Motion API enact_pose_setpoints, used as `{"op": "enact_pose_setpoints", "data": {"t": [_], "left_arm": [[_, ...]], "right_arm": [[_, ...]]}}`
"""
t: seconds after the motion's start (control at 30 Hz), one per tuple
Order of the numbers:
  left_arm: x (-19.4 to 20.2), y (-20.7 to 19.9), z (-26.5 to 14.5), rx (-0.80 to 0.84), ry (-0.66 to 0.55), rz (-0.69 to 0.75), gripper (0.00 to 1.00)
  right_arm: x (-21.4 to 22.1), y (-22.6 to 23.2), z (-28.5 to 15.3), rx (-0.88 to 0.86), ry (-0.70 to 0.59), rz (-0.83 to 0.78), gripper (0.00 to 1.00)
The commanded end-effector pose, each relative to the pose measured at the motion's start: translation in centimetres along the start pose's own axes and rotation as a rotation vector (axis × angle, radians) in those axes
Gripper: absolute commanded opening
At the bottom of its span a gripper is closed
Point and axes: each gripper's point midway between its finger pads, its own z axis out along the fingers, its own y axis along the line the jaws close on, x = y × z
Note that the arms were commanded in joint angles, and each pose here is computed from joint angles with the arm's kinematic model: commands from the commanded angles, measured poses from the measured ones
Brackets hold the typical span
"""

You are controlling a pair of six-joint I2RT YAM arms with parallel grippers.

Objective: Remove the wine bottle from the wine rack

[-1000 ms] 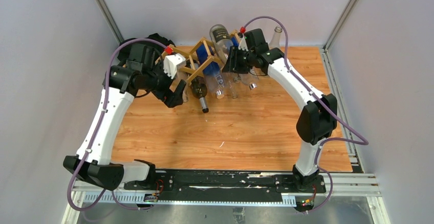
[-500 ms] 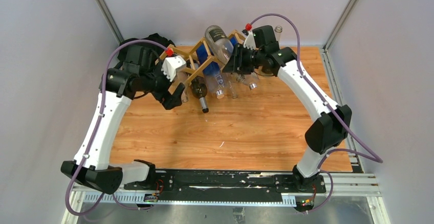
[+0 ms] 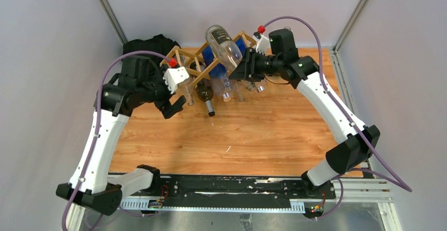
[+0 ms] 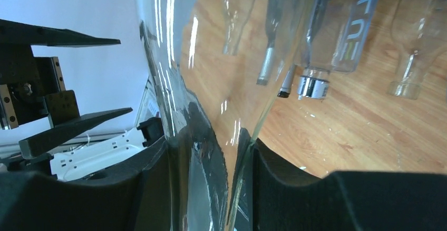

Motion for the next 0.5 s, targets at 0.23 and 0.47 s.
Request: {"op": "enact_pose_setpoints", "data": {"t": [0.23,0.47], "left_arm": [[-2.8,-0.3,-2.5,-0.155,-0.271,0.594,1.0],[-3.9,-1.0,-2.6,-0.203,-0.363,0.886,1.0]], "right_arm": [[3.0,10.3,-1.7,-0.285,-0.008,-0.24,0.0],[6.6,12.9,-1.4,-0.323,0.067,-0.298,0.0]]}}
